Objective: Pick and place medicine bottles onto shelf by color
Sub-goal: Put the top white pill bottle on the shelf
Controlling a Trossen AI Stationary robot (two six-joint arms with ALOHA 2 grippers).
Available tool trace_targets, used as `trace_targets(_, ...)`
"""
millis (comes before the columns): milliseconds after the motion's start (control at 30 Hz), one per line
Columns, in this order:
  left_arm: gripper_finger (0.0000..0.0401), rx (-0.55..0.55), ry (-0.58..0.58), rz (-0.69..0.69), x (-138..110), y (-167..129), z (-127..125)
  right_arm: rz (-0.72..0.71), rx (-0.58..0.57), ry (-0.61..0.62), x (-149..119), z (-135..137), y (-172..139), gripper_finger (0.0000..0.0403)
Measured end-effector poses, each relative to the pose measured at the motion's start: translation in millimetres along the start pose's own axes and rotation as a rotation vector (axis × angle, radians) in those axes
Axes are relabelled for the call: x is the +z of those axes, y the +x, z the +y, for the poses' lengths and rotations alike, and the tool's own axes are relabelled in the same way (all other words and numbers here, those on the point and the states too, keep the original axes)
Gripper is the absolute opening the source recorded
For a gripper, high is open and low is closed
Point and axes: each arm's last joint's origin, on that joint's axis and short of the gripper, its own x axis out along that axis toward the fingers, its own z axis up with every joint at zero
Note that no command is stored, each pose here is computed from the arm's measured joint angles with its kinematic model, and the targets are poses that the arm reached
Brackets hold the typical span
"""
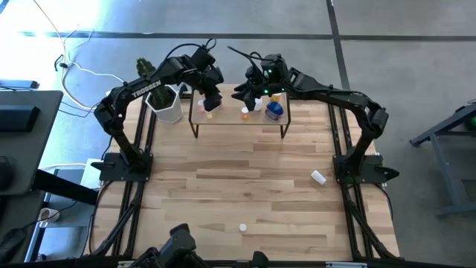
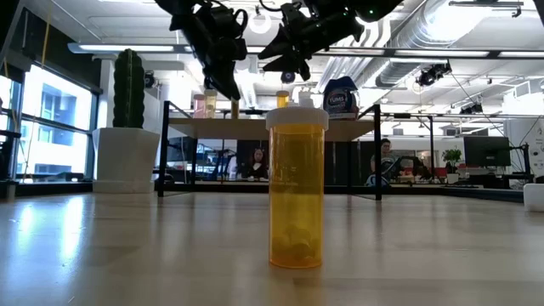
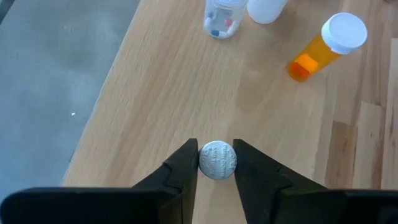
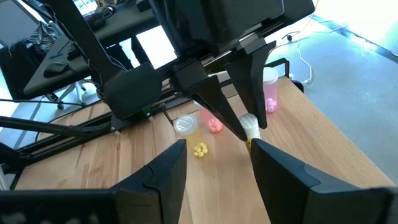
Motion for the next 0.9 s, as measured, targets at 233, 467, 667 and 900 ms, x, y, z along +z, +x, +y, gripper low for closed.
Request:
trace_targets(233,0.0093,0.0,0.036,0.0,0.0,0.0,0.0,0.0,0.0,0.0,0.0,0.0,0.0,0.0169)
trace_targets(467,0.0102,0.0,0.036,-0.001,0.0,-0.1,0.0,0.0,0.0,0.0,0.0,0.0,0.0,0.0169)
trace_targets(667,0.0122,0.0,0.037,-0.001,0.2,-0.1,-0.1,0.0,0.0,0.0,0.0,0.0,0.0,0.0169)
trace_targets(900,0.0145,0.023,0.038,-0.005,1.0,-0.2,0.8,0.0,0.0,0.0,0.0,0.0,0.0,0.0169)
